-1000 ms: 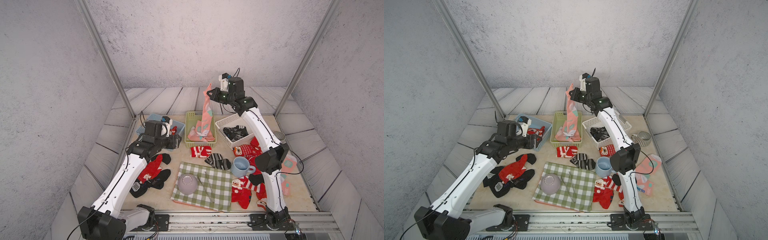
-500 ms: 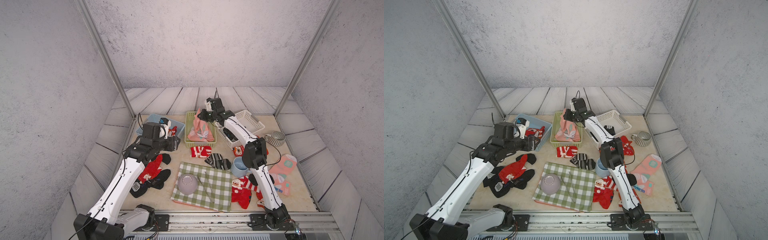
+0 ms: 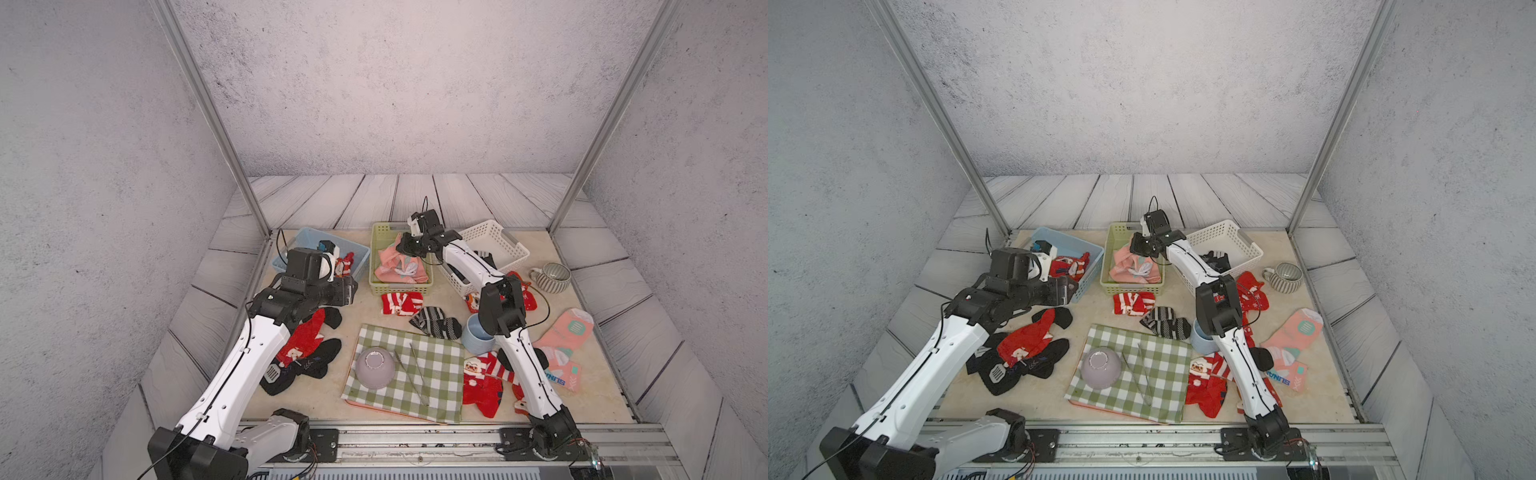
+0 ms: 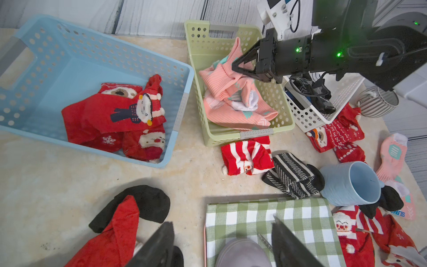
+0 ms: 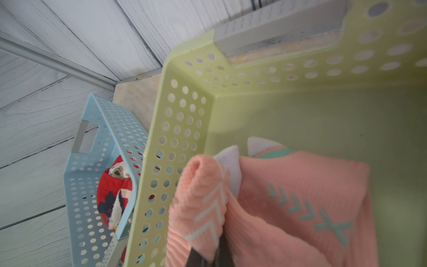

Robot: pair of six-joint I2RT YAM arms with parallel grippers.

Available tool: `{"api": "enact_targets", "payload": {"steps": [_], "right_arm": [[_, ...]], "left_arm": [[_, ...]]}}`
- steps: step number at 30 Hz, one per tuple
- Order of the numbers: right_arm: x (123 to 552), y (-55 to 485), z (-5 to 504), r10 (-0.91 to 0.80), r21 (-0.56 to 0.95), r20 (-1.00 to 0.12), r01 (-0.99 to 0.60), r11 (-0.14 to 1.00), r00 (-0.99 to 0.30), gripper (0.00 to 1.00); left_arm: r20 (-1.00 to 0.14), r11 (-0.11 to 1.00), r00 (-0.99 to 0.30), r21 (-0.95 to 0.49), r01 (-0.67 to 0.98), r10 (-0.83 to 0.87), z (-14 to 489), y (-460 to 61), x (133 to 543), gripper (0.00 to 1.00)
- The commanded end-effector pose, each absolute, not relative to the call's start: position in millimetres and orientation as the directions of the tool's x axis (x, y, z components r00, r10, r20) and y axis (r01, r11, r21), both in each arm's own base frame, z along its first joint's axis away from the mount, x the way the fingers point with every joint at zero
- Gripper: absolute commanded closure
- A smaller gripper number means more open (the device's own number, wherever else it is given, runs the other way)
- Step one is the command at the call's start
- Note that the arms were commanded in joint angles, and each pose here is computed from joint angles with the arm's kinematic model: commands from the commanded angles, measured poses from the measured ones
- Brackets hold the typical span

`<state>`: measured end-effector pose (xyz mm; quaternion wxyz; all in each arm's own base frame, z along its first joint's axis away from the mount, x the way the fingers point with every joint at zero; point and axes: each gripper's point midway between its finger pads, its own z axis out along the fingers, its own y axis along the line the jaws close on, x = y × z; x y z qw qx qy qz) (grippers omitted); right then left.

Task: Sort the socks into the basket by color
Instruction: Place the sock in the bin.

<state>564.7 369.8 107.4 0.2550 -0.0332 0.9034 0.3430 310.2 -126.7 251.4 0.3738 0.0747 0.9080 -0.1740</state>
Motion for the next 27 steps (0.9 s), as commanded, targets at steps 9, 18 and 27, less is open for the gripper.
{"api": "enact_targets", "payload": {"steps": [9,18,27], "right_arm": [[550,359,76,0.052,0.535,-0.426,-0.205,0.820,-0.903,0.55],[547,359,137,0.043,0.537,-0.505,-0.275,0.798,-0.862,0.31],[545,356,202,0.063,0.535,-0.593,-0.334,0.776,-0.803,0.11]], "left_arm": [[-0.659,0.946,-0.750,-0.274,0.174,-0.053,240,-111,305,0.30],[-0.630,0.956,-0.772,-0.269,0.115,-0.085,232,-100,303,0.30],[-0.609,0.960,-0.786,-0.268,0.080,-0.105,225,-95,300,0.30]]}}
